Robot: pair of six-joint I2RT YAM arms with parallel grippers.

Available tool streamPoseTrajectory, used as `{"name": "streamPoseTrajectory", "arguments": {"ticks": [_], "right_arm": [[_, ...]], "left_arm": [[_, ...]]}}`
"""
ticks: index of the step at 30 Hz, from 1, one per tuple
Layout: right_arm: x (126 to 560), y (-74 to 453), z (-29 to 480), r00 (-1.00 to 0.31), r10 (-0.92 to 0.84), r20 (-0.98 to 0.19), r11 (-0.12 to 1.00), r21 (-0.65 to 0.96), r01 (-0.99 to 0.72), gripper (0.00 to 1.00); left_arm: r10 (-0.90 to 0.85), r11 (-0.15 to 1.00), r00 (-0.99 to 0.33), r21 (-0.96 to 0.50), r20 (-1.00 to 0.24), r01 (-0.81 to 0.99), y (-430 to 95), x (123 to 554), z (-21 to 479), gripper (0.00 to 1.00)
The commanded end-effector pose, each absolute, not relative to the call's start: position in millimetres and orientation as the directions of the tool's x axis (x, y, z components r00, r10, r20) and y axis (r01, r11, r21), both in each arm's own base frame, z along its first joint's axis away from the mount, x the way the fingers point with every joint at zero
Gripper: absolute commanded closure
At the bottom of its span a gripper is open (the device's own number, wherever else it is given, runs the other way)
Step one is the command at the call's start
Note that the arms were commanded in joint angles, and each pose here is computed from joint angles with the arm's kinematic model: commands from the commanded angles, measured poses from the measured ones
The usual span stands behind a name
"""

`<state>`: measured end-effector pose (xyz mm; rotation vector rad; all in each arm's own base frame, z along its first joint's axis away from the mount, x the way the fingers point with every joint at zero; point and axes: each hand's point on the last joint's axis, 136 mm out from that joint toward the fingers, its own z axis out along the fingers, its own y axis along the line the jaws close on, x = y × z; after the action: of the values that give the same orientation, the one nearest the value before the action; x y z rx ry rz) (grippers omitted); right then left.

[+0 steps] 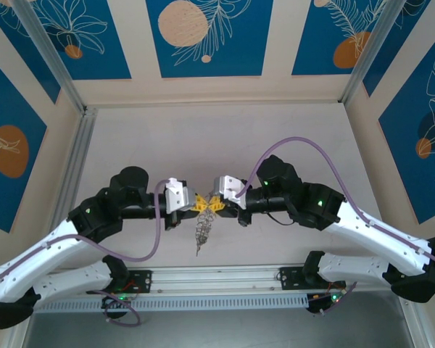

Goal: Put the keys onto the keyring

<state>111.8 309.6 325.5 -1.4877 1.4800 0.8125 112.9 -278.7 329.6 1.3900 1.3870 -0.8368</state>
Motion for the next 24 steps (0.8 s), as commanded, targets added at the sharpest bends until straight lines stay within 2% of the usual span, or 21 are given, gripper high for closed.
{"name": "streamPoseTrajectory", "arguments": {"ticks": [1, 11, 15, 19, 24], "right_arm": [[103.3, 307.0, 351.0, 0.123, -0.334, -0.934, 0.064, -0.153, -0.986, 0.84], [99.7, 302.6, 338.5, 0.083, -0.347, -0.934, 0.066, -0.113, -0.991, 0.82], [93.1, 303.5, 338.8, 0.075, -0.336, -0.939, 0.032, -0.091, -0.995, 0.81], [95.8, 304.9, 331.8, 0.056, -0.354, -0.934, 0.036, -0.073, -0.997, 0.89], [98.3, 305.2, 324.6, 0.030, -0.366, -0.930, 0.043, -0.049, -0.998, 0.90]], "left_arm": [[0.194, 0.107, 0.140, 0.163, -0.971, 0.981, -275.1, 101.7, 354.3, 1.00], [0.067, 0.046, 0.118, 0.121, -0.991, 0.992, -278.8, 89.3, 365.8, 1.00], [0.055, 0.047, 0.118, 0.121, -0.991, 0.992, -278.1, 89.0, 367.1, 1.00], [0.042, 0.047, 0.118, 0.119, -0.992, 0.992, -277.8, 89.2, 367.8, 1.00], [0.018, 0.048, 0.118, 0.118, -0.993, 0.992, -277.0, 90.0, 370.5, 1.00]]}}
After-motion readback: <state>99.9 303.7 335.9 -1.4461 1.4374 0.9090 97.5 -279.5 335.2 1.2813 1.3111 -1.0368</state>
